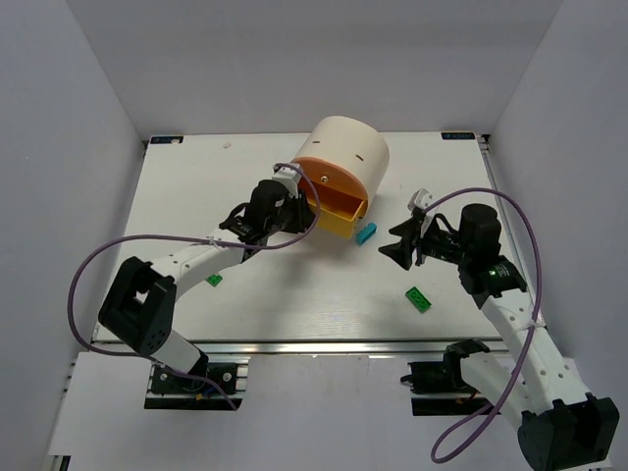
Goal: Sort the legos into containers by color
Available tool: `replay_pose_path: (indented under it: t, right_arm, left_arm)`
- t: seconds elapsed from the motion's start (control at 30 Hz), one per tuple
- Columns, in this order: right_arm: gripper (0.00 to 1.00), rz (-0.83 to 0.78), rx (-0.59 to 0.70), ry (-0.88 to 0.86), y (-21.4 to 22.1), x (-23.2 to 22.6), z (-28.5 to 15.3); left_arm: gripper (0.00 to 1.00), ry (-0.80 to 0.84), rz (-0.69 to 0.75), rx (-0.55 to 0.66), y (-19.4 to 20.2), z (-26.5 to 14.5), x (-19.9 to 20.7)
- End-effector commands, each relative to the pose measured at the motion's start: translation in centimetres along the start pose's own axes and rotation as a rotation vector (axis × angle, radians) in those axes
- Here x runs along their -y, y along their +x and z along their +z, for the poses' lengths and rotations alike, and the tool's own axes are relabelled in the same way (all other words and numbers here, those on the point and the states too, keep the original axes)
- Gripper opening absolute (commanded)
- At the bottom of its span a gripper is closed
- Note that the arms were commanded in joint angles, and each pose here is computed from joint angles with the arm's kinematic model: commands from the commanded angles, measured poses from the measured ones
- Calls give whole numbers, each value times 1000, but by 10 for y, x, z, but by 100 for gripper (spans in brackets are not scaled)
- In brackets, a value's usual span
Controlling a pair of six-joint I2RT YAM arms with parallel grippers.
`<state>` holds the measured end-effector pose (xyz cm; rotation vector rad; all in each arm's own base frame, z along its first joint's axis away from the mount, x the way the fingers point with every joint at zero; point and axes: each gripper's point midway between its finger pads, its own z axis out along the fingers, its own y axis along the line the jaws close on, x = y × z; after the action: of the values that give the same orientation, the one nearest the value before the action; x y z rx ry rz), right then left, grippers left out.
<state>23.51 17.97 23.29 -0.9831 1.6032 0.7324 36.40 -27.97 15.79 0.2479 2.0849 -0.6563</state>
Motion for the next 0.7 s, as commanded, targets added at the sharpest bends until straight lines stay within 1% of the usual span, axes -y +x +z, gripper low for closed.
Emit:
replay_pose_path:
  t: [0.0, 0.03, 0.07, 0.1, 0.13, 0.17, 0.27, 0.3, 0.37, 0.4, 0.43, 0.47, 0.5, 0.53, 0.57, 0.6, 0.63, 0.67]
  right_arm:
    - [63, -35, 0, 6, 1, 6, 2]
    - [68, -36, -10, -3, 5, 5, 4]
    - [70, -40, -20, -7, 8, 6, 4]
    - [70, -28, -47, -21, 16, 4, 5]
    - [74, -66, -61, -20, 20, 7, 6]
    - [75, -80, -74, -14, 25, 10, 6]
    - [75, -152, -109, 4, 40, 17, 7]
    - [75, -167, -118, 8, 44, 18, 7]
    - [68, -184, -148, 58, 52, 28, 6]
    - [62, -182, -160, 81, 54, 33, 5]
    - [39, -181, -178, 104, 55, 37, 5]
    - [28, -166, -223, 161, 57, 47, 0]
    - [22, -146, -259, 187, 61, 52, -2]
    - [19, -131, -301, 208, 67, 57, -5]
    - [21, -105, -386, 242, 78, 61, -15]
    - [27, -90, -465, 224, 93, 62, -16]
    - [44, -67, -533, 210, 105, 60, -21]
    - [52, -48, -599, 217, 113, 62, -27]
  left_arm:
    - [44, 72, 28, 62, -23, -20, 17]
    - [53, 71, 33, 60, -24, -20, 17]
    - [65, 74, 34, 56, -23, -20, 17]
    - [68, 81, 36, 53, -23, -19, 18]
    - [71, 82, 38, 53, -23, -19, 19]
    - [75, 83, 38, 54, -24, -21, 19]
    - [76, 74, 45, 53, -24, -27, 18]
    - [77, 75, 49, 73, -30, -33, 19]
    - [77, 28, 58, 46, -23, -44, 10]
    - [76, 16, 65, 48, -24, -51, 8]
    - [75, -2, 85, 69, -29, -64, 5]
    - [72, -66, 90, 67, -28, -74, -6]
    - [71, -87, 102, 77, -29, -84, -10]
    - [63, -100, 126, 117, -36, -103, -12]
    - [56, -150, 133, 119, -34, -115, -22]
    - [48, -168, 141, 135, -35, -125, -26]
    - [32, -175, 153, 190, -44, -147, -26]
    - [27, -222, 158, 179, -35, -156, -37]
